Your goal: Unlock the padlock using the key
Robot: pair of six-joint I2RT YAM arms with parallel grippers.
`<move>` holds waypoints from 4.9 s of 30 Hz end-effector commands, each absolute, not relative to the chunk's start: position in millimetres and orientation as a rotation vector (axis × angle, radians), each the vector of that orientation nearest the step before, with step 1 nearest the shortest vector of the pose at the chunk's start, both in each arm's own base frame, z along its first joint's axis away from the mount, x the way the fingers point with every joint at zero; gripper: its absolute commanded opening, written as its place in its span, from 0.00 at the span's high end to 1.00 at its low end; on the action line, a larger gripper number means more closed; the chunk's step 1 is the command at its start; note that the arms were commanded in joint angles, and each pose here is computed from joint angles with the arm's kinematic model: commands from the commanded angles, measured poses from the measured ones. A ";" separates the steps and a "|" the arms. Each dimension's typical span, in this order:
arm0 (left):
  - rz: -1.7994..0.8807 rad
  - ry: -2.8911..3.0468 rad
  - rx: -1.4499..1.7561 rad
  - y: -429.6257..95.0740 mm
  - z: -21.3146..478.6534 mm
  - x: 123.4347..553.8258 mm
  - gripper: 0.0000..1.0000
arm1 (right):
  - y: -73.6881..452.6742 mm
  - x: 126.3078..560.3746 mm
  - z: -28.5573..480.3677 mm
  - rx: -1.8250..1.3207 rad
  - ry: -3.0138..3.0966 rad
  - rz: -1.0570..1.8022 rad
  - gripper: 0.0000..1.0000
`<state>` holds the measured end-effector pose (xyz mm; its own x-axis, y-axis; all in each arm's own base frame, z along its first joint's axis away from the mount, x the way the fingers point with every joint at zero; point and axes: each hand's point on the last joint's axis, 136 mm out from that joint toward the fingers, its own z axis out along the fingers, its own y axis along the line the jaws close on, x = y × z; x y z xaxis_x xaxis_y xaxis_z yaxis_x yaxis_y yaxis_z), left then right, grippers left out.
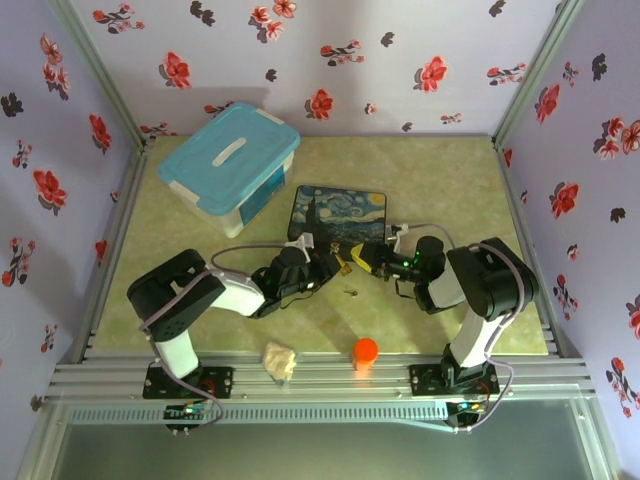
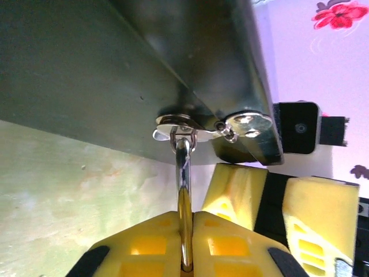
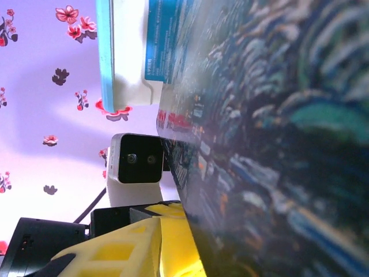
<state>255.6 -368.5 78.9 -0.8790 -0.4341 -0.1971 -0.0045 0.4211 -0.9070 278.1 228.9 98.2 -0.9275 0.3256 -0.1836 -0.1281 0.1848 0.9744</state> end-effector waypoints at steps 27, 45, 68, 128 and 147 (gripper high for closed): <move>-1.172 2.389 -0.144 -353.2 42.7 260.3 0.58 | 206.9 232.3 75.3 -0.599 2.418 0.508 0.61; -1.133 2.328 -0.128 -313.1 72.7 242.8 0.45 | 251.0 204.8 36.8 -0.681 2.590 0.739 0.63; -1.128 2.285 -0.153 -296.3 86.1 236.8 0.49 | 245.4 201.8 28.1 -0.563 2.684 0.426 0.63; -1.178 2.239 -0.140 -290.1 102.2 221.0 0.46 | 239.8 231.5 31.9 -0.445 2.697 0.504 0.69; -1.156 2.215 -0.164 -281.4 110.5 221.9 0.46 | 313.0 215.0 73.9 -0.335 2.623 1.032 0.72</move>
